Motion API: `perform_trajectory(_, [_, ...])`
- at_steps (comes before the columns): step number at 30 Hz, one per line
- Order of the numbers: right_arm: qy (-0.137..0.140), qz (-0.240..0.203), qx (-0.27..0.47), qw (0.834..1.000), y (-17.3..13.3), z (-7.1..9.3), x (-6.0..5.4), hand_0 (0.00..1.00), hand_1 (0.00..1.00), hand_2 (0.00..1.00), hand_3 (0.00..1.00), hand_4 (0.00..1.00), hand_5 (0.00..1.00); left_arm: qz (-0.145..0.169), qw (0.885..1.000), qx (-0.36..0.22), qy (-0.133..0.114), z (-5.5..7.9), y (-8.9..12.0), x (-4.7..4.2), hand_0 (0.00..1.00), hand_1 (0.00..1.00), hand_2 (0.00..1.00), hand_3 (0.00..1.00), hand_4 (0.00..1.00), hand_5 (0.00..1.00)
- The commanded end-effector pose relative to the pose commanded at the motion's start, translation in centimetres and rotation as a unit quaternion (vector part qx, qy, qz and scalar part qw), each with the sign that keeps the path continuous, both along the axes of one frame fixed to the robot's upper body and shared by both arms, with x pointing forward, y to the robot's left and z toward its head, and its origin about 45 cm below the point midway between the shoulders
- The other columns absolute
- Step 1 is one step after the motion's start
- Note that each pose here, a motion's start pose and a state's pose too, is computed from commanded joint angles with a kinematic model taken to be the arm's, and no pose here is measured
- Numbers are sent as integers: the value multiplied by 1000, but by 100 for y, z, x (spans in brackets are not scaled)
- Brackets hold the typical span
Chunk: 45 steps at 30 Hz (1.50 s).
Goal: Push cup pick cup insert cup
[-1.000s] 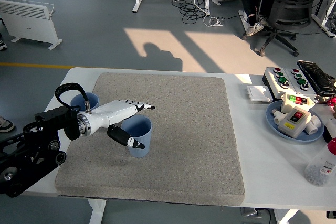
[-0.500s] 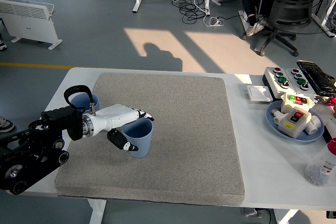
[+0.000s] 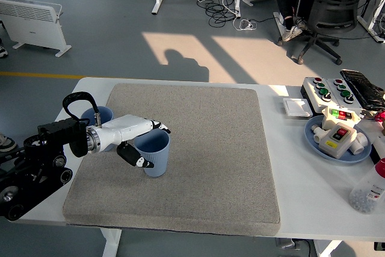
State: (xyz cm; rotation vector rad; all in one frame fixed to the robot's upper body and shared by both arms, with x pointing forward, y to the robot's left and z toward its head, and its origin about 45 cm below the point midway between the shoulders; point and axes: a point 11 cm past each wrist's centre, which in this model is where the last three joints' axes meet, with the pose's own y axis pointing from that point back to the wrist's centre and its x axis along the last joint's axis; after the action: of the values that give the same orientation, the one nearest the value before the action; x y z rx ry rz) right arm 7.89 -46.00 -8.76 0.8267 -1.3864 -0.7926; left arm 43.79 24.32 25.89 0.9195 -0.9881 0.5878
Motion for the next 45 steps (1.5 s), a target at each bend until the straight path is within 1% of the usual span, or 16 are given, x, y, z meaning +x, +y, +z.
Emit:
perform_trajectory(1, [0, 0, 0, 1000, 2, -1, -1, 711, 636, 647, 587, 123, 411, 5, 1000, -4, -3, 66, 40, 4, 415, 506, 525, 435, 649, 13])
perform_trajectory(2, [0, 0, 0, 1000, 2, -1, -1, 711, 636, 647, 587, 123, 411, 7, 1000, -6, -5, 90, 53, 8, 415, 506, 525, 435, 649, 13])
perform_trajectory(4, [-1, -2, 0, 1000, 1, -1, -6, 711, 636, 647, 587, 123, 411, 13, 1000, -10, -13, 203, 119, 13, 415, 506, 525, 435, 649, 13])
perform_trajectory(5, [0, -3, 0, 1000, -1, -3, -17, 711, 636, 647, 587, 123, 411, 17, 1000, -12, -20, 302, 170, 14, 415, 506, 525, 435, 649, 13])
perform_trajectory(6, [0, -4, 0, 1000, -1, -3, -21, 711, 636, 647, 587, 123, 411, 19, 999, -14, -23, 341, 187, 17, 415, 506, 525, 435, 649, 13])
perform_trajectory(8, [1, -3, 0, 1000, -3, -5, -32, 711, 636, 646, 587, 123, 410, 25, 999, -25, -42, 615, 279, 21, 417, 505, 521, 435, 648, 14])
perform_trajectory(10, [3, -3, 0, 1000, -3, -6, -40, 711, 636, 646, 587, 123, 410, 27, 997, -36, -56, 820, 335, 23, 417, 505, 521, 435, 648, 14])
perform_trajectory(12, [4, -2, -1, 1000, -3, -6, -46, 711, 636, 646, 587, 123, 410, 34, 996, -46, -74, 1077, 445, 33, 417, 505, 521, 435, 648, 14])
perform_trajectory(13, [5, -2, 0, 1000, -2, -7, -50, 711, 636, 647, 587, 123, 409, 37, 995, -47, -79, 1155, 493, 40, 421, 505, 519, 434, 653, 20])
perform_trajectory(16, [6, -4, 0, 1000, -1, -10, -63, 711, 636, 647, 587, 123, 409, 52, 993, -40, -94, 1324, 642, 67, 421, 505, 519, 434, 653, 20])
perform_trajectory(19, [7, -4, 0, 1000, -1, -11, -74, 711, 636, 647, 587, 123, 410, 69, 992, -30, -103, 1422, 798, 107, 423, 504, 519, 435, 657, 22])
perform_trajectory(22, [8, -4, 0, 1000, -1, -12, -80, 711, 636, 647, 587, 123, 410, 82, 991, -22, -102, 1430, 899, 133, 423, 504, 519, 435, 657, 22])
perform_trajectory(26, [9, -5, 0, 1000, 0, -15, -92, 711, 636, 649, 588, 123, 410, 97, 992, -12, -86, 1300, 1004, 187, 422, 507, 521, 438, 655, 22])
perform_trajectory(31, [7, -3, 0, 1000, -1, -11, -70, 711, 636, 649, 588, 123, 409, 112, 991, 9, -76, 1135, 1079, 262, 427, 509, 522, 438, 653, 20])
perform_trajectory(36, [4, -3, 0, 1000, 4, -8, -43, 711, 636, 649, 588, 123, 409, 123, 990, 12, -74, 1061, 1140, 310, 427, 509, 522, 438, 653, 20])
perform_trajectory(45, [1, -3, 1, 1000, 2, -3, -15, 711, 636, 649, 587, 123, 410, 132, 989, 30, -66, 963, 1212, 318, 430, 510, 526, 435, 656, 9])
